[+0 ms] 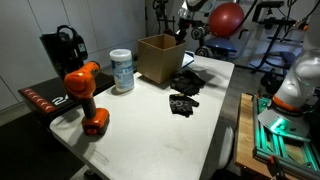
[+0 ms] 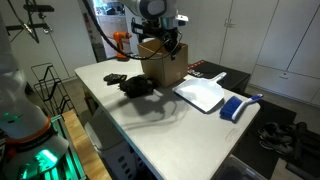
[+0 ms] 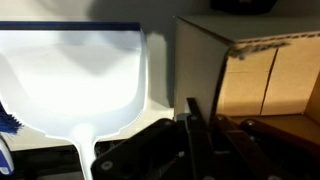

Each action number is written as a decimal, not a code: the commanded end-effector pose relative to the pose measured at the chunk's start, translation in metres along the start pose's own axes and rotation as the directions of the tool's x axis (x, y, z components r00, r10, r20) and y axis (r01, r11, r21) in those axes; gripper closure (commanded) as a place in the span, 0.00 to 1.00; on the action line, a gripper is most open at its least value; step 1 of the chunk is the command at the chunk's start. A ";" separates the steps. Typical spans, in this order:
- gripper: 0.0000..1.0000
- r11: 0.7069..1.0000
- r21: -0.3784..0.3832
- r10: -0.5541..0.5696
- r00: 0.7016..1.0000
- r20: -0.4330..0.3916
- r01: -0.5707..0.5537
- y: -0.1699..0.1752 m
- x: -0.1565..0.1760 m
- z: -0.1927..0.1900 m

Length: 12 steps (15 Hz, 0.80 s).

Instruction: Pour the contents in the brown box onto the table.

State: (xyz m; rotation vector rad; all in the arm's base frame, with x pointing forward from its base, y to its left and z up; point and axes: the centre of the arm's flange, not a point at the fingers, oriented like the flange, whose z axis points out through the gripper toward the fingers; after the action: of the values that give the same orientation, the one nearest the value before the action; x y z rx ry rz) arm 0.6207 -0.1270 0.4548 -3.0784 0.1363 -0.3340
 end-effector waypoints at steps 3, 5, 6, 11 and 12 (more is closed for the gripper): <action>0.69 0.999 0.031 0.036 0.999 -0.024 -0.035 0.007 0.008 0.004; 0.56 0.999 0.037 0.036 0.999 -0.041 -0.035 0.002 0.009 -0.009; 0.47 0.999 0.040 0.033 0.998 -0.054 -0.031 -0.002 0.009 -0.018; 0.12 0.997 0.068 0.029 0.996 -0.083 -0.023 -0.040 -0.001 -0.100; 0.03 0.998 0.036 0.057 0.997 -0.052 -0.055 -0.047 -0.011 -0.121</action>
State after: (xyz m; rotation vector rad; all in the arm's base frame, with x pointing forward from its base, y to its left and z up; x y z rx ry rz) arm 0.6182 -0.1050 0.5272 -3.0007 0.1397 -0.5023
